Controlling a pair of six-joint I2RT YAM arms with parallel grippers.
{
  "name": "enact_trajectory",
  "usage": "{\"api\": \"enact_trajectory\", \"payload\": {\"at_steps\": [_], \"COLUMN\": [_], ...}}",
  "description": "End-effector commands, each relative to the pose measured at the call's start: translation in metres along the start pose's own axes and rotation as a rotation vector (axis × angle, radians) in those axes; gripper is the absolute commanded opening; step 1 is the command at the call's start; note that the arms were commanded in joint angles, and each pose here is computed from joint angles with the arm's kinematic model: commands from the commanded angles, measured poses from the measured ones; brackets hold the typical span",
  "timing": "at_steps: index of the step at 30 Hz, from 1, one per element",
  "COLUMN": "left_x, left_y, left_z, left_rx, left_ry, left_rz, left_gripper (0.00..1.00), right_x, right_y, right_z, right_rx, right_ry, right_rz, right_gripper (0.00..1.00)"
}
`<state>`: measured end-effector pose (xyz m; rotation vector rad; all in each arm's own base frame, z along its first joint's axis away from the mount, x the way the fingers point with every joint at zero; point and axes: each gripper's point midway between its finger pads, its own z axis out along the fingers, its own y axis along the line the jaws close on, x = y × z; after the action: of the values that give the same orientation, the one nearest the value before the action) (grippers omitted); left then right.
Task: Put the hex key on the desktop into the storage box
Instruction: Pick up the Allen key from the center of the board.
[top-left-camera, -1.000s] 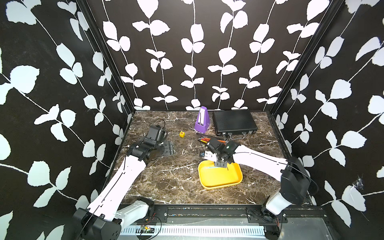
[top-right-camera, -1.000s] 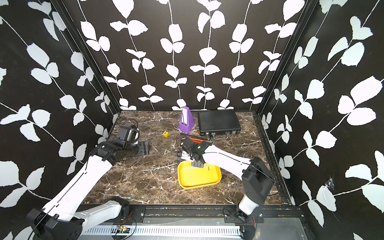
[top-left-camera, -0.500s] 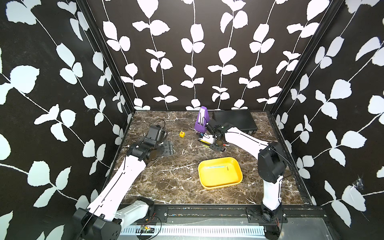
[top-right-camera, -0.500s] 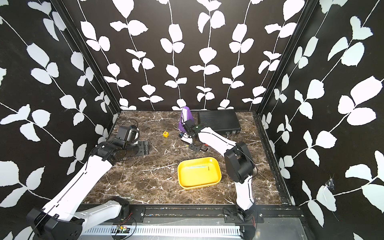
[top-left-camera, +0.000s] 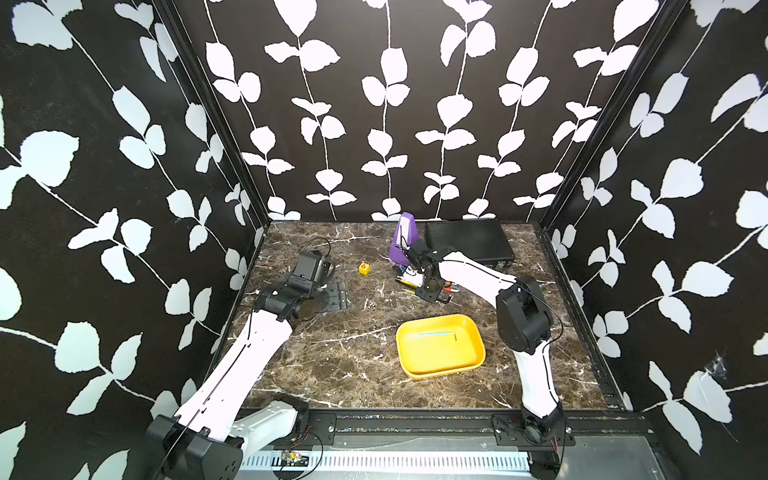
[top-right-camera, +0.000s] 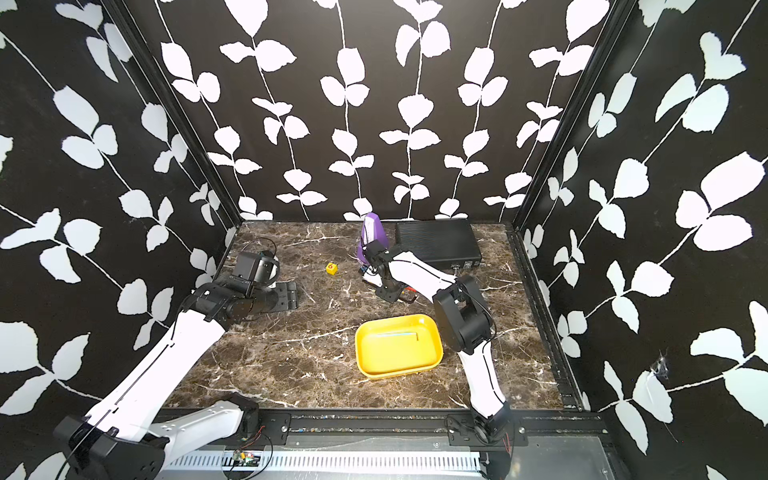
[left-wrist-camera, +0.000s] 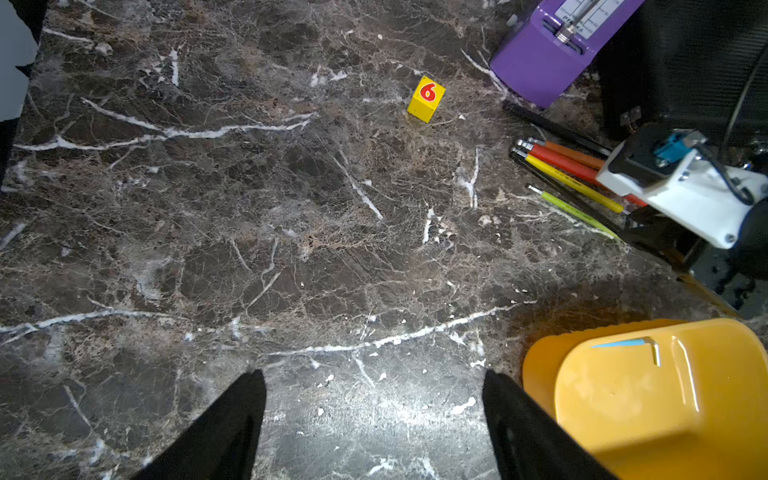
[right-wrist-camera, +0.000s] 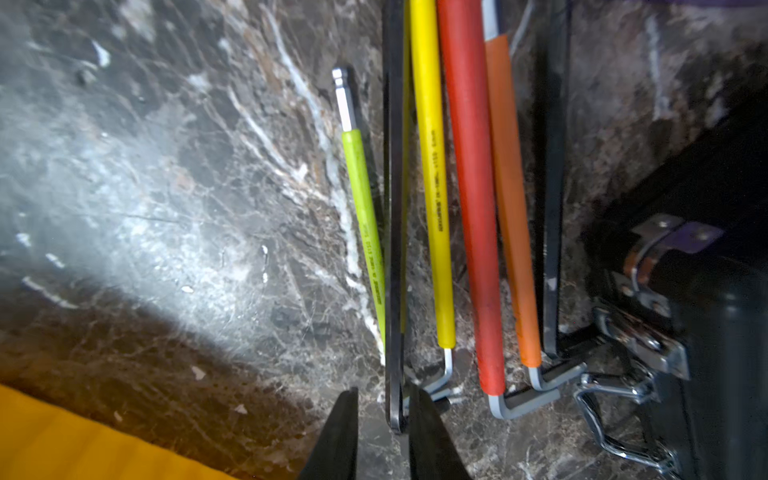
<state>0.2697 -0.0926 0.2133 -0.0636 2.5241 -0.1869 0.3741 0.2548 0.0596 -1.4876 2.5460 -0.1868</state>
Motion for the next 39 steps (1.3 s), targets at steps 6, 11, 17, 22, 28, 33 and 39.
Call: {"api": "enact_trajectory", "payload": {"at_steps": [6,11,17,22,28,33,39], "left_x": [-0.004,-0.004,-0.003,-0.004,-0.004,-0.004,-0.003], "left_y": [-0.002,-0.002,-0.001,-0.002,-0.002,-0.002,-0.001], "left_z": [-0.007,-0.007,-0.007,-0.007,-0.007,-0.007,-0.007], "left_rx": [0.003,0.001,-0.004,-0.003,-0.004,-0.004,-0.008], "left_ry": [-0.006,-0.004,0.003,0.005,0.008,0.009,0.012], "left_rz": [0.014,0.015,0.016,0.017,0.019,0.019,0.020], "left_gripper": [0.83,0.83,0.83,0.83,0.83,0.83,0.83], "right_x": [-0.013,-0.023,-0.036,-0.040,-0.041,-0.039,-0.040], "right_y": [-0.009,-0.009,-0.006,-0.004,-0.011,-0.011,-0.005], "right_z": [0.008,0.013,0.013,0.017,0.020,0.023,0.015], "right_rx": [0.014,-0.006,-0.028,-0.039,0.012,-0.003,-0.040], "right_ry": [0.006,-0.017,-0.041,-0.042,-0.023,-0.020,-0.035], "right_rz": [0.057,0.072,0.092,0.101,0.109,0.124,0.126], "right_gripper": [0.24,0.26,0.25,0.26,0.24,0.26,0.23]}}
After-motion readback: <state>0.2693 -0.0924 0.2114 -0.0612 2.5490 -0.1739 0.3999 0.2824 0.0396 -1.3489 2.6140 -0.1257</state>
